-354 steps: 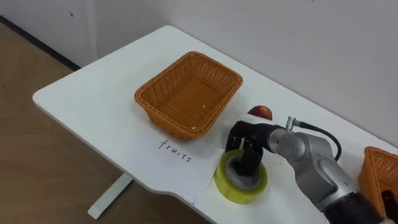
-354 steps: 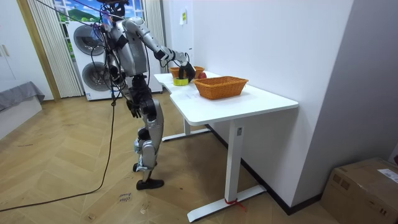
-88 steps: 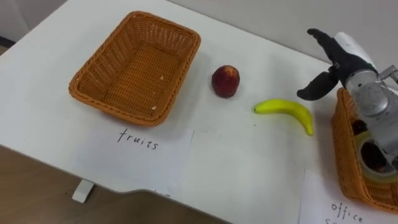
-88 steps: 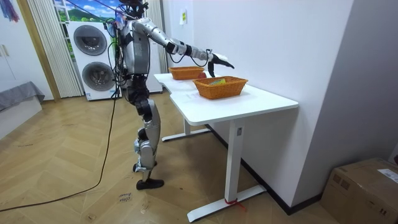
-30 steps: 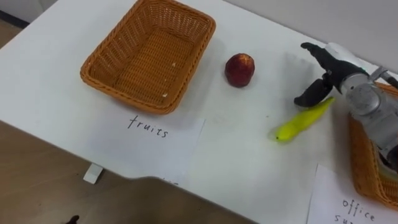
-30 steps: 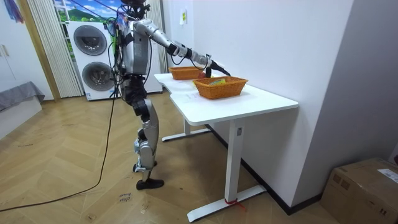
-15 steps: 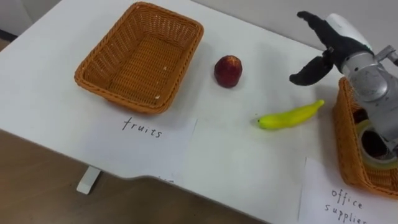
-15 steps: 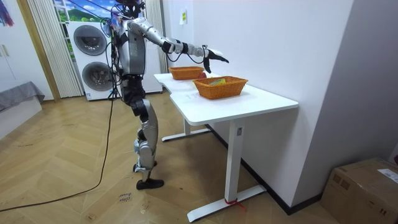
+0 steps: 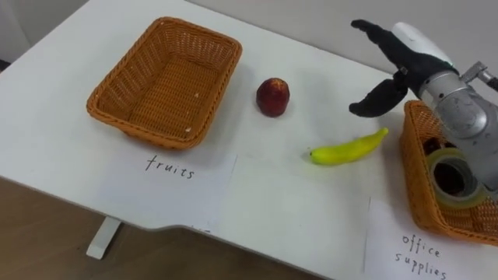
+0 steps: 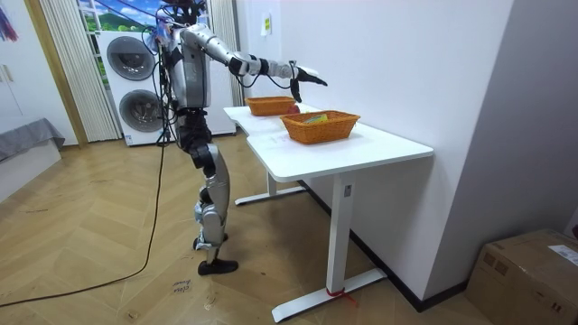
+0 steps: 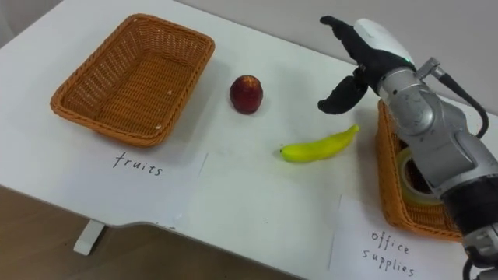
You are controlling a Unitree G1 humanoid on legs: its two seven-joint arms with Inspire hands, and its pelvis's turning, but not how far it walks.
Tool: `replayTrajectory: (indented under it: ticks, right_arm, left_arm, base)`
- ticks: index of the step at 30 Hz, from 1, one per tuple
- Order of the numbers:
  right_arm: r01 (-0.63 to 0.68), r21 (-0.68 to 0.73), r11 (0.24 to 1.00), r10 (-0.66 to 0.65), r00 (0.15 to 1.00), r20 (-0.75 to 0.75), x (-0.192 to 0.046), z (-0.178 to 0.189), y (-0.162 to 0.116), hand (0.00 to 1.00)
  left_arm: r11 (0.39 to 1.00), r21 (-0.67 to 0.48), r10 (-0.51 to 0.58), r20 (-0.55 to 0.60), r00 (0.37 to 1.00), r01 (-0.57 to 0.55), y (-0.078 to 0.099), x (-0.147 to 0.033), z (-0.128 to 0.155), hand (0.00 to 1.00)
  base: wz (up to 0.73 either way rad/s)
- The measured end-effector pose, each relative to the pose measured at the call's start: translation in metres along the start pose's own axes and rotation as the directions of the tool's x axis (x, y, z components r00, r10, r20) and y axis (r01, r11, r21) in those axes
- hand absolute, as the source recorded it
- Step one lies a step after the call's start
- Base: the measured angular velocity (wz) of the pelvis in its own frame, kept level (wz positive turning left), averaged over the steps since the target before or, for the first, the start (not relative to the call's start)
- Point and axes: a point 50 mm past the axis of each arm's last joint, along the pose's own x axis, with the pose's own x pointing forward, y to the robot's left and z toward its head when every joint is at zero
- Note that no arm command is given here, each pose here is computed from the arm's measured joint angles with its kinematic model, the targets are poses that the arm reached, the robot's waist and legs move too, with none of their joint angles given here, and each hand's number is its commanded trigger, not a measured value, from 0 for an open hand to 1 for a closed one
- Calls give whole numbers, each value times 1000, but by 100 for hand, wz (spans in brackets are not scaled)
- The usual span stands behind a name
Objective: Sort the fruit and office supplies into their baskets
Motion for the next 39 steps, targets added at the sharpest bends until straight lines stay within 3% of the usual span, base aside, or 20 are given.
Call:
replayTrajectory:
  ticks: [26,39]
  right_arm:
    - [-263,29,964,263,965,-12,-13,-10,31,0]
    - [-393,48,918,395,918,-41,-21,-19,48,0]
  left_arm:
    - [999,1,-46,16,999,46,-1,0,1,0]
    - [1000,-21,-18,27,999,19,12,3,7,0]
  base:
    - [0]
    - [0]
